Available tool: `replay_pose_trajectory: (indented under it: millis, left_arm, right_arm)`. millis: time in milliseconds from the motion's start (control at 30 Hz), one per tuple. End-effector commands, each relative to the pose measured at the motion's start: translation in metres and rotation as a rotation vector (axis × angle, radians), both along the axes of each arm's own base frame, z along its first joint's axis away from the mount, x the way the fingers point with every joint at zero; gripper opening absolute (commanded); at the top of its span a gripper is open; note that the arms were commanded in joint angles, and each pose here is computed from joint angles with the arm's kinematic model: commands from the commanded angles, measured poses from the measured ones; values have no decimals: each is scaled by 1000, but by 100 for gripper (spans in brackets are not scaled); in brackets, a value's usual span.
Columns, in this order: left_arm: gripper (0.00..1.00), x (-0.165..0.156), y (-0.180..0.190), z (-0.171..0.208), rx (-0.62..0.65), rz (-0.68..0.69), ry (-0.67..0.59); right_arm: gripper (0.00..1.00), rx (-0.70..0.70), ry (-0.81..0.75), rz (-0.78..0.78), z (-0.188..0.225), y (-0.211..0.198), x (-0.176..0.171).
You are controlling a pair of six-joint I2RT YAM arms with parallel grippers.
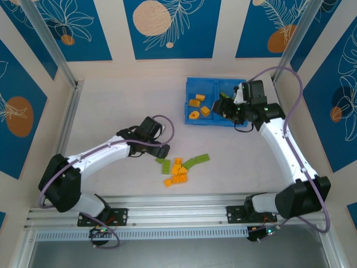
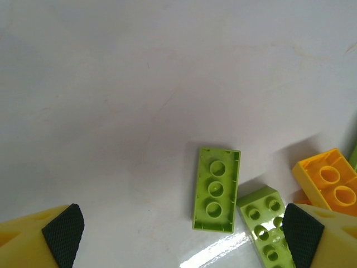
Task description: Sort the legos into containers by color
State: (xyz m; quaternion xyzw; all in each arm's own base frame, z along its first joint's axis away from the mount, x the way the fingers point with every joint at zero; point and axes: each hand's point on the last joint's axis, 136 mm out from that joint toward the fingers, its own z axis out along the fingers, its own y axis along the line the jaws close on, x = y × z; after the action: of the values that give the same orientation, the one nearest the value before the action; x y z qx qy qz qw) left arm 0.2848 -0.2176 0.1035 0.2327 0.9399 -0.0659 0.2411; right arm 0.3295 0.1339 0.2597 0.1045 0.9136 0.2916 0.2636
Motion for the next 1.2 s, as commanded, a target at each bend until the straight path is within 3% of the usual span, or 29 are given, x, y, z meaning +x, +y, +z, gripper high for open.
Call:
replay_pose_trajectory:
  millis: [0, 300, 600, 833, 1033, 1167]
  left_arm:
    - [91, 4, -11, -1, -40, -10, 50]
    - [77, 9, -17, -46, -27, -5, 219]
    - [73, -7, -32, -71, -75, -43, 350]
    - [60, -9, -17, -98, 12, -2, 376]
    - [42, -7, -9, -106, 48, 29, 361]
    - [36, -2, 0, -102, 87, 44, 322]
  right_arm:
    - [64, 56, 135, 120, -16, 22, -43]
    - [70, 86, 264, 312, -23, 67, -82]
    - [71, 66, 289, 295, -34, 72, -76]
    - [71, 56, 289, 300, -33, 74, -76]
    - [71, 56, 292, 305, -29, 75, -79]
    - [71, 57, 284, 307, -25, 77, -80]
